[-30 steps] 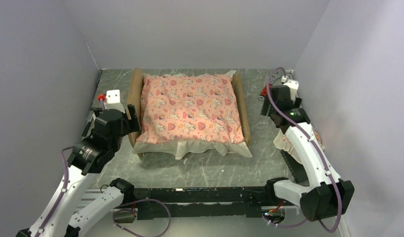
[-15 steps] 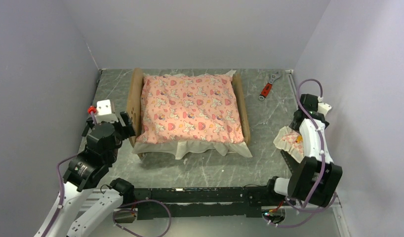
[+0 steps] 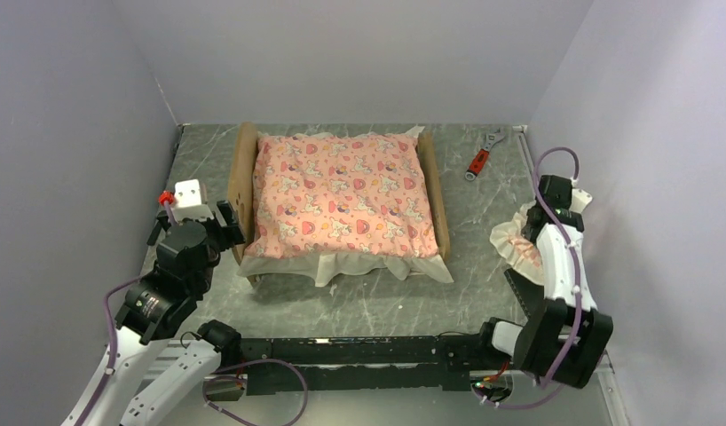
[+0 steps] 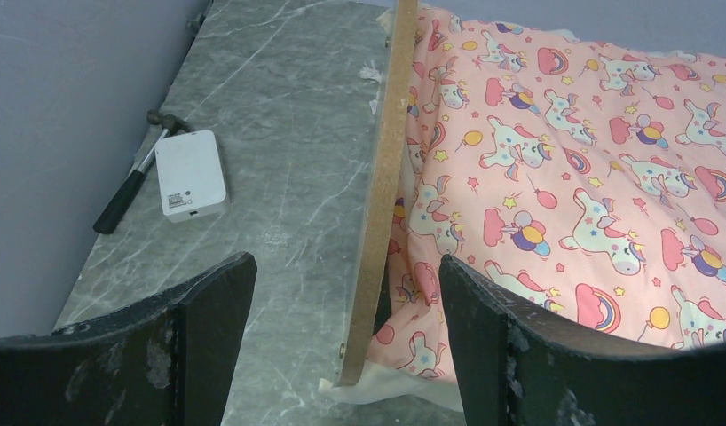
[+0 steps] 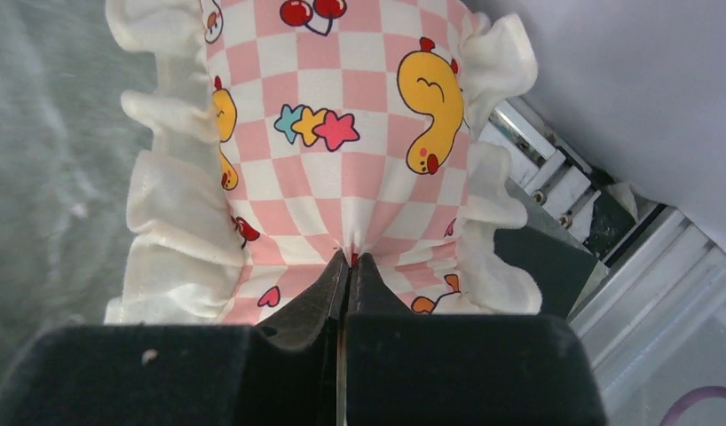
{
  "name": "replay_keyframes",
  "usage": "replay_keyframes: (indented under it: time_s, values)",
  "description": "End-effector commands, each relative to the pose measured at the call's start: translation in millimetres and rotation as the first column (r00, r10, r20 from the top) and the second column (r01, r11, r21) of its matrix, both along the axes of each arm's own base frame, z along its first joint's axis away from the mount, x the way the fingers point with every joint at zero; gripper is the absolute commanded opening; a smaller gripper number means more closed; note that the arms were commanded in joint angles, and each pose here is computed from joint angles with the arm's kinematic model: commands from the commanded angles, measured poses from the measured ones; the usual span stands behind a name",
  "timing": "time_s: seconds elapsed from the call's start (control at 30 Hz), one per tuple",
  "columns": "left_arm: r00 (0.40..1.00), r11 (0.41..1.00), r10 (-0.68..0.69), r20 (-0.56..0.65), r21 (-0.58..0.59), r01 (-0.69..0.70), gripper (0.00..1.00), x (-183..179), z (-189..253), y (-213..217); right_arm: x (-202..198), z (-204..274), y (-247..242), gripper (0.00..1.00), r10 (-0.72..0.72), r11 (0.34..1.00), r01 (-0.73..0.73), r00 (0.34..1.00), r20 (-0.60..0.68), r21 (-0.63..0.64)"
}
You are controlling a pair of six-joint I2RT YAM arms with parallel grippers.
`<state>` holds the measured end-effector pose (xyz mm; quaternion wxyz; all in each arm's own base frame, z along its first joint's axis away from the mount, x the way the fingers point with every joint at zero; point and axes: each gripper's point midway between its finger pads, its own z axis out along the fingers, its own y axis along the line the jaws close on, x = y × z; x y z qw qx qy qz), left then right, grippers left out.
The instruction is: Set up the pet bed
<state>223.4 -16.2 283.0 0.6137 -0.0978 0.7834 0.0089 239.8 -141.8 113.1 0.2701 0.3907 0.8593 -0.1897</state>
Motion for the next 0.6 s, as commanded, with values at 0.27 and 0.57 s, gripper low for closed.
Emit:
replay_keyframes:
  time_s: [0.27,0.57]
  values:
    - [0.999,0.999,0.043,0.018,0.004,-0.043,0.81,8,4,4,79,211,132,0.00,0.403,0.915,-0.336,0.719,0.566,-0.224]
    - [0.998,0.998,0.063,0.004,0.000,-0.063,0.81,12,0,8,112,232,333,0.00,0.573,0.753,-0.627,0.474,0.668,-0.201]
